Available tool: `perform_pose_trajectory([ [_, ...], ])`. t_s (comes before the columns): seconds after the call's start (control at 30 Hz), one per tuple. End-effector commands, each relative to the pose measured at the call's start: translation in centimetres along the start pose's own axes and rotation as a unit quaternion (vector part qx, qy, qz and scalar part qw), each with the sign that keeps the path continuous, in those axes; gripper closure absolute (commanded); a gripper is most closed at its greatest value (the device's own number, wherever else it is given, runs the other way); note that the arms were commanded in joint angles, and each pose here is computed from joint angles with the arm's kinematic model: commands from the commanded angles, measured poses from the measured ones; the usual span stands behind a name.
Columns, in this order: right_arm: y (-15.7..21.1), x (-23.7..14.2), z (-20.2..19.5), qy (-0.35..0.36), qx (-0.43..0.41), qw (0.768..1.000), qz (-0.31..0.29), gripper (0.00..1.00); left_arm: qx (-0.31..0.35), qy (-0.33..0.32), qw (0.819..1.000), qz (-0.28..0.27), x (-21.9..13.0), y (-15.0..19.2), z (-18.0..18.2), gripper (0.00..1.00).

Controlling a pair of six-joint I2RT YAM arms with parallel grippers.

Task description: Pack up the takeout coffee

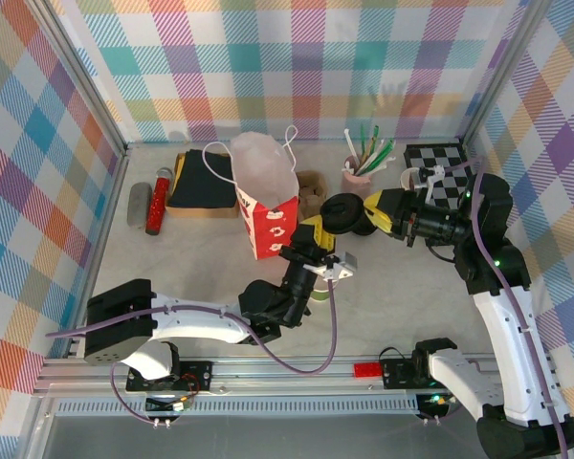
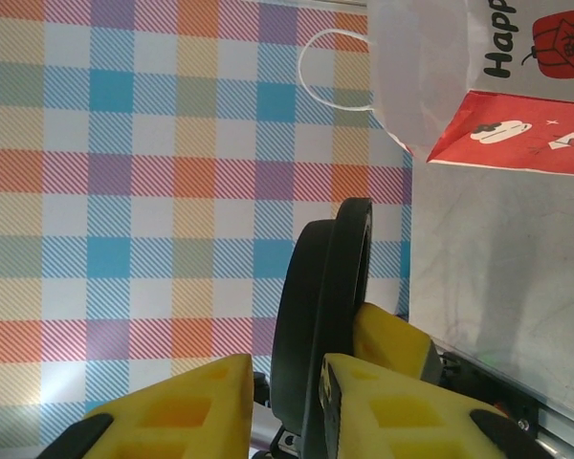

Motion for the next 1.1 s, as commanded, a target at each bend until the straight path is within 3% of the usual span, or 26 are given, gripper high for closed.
perform_pose_trajectory([
  [0.0,0.4,0.4,-1.0,0.015,0.010,0.999,0.027,0.72,-0.004,0.005,0.999,-0.049,0.4,-1.5,-0.1,0.80],
  [0.43,0.1,0.0,-1.8,0.040,0.030,0.999,0.003,0.62,-0.006,-0.001,0.999,-0.041,0.6,-1.3,0.3,0.84],
  [0.73,0.0,-0.6,-1.5,0.042,0.031,0.999,-0.010,0.48,-0.004,-0.002,0.999,-0.038,0.6,-1.1,0.3,0.84],
  [1.07,0.1,-0.7,-1.2,0.033,0.031,0.999,-0.007,0.65,0.000,-0.003,0.999,-0.037,0.9,-1.2,0.0,0.84],
])
Point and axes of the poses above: each hand's point on the last joint's axis, 136 mm out from that joint toward the fingers, its own x axis out along the fingers, its own z axis along the line the jaws close on, y = z × x, the point moved 10 cm from there along -x, back along the fingers, and after that the axes turned 2 degrees about x, right-handed, at the moved point
